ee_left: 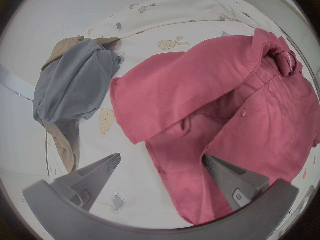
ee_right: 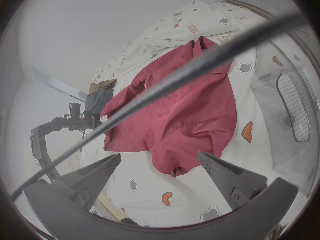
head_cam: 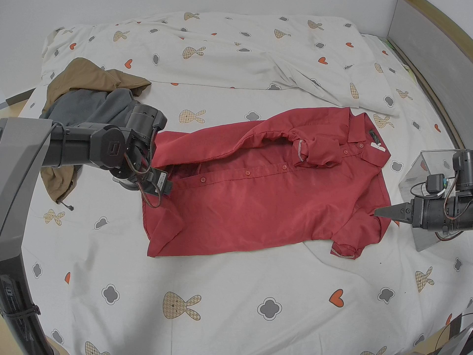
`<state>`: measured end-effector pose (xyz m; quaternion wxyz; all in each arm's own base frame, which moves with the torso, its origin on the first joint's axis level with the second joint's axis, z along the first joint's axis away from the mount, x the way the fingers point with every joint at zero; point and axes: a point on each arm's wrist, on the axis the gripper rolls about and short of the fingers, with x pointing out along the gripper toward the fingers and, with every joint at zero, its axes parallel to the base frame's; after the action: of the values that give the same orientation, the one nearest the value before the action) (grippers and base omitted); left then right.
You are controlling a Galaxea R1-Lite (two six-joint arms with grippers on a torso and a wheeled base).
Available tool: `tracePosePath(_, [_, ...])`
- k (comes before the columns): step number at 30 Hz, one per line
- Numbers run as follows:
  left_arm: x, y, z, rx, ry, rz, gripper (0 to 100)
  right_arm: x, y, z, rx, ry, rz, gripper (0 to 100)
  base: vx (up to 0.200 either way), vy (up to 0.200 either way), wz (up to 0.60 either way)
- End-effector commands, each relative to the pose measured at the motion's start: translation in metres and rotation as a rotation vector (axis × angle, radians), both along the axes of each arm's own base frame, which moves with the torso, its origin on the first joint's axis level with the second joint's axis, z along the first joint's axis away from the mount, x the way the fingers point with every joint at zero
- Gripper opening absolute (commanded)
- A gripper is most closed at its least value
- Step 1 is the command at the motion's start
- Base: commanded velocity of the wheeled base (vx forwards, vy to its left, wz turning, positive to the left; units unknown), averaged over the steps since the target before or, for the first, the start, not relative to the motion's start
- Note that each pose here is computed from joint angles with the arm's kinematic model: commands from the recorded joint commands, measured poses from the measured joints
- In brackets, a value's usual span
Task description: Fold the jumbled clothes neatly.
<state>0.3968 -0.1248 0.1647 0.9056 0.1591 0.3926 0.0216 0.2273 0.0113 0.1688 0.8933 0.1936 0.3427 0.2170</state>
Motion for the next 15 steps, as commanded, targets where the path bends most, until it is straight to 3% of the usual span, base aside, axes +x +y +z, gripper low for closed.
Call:
tracePosePath(1, [0.005,0.018,0.001,0.018,0.001,0.026,100,0.0,0.0,0.001,0.0,-0.003,0.001,100,0.0,0.0,0.0])
tracePosePath(12, [0.005,0.05,0.016,0.024,-0.028,0.075,100,-0.001,0.002,0.001,0.0,-0.002,0.011,100,0.0,0.0,0.0])
tracePosePath(15, [-0.006,0.053,0.025,-0.012,-0.038,0.077,100,-0.001,0.002,0.001,0.0,-0.003,0.011,100,0.0,0.0,0.0])
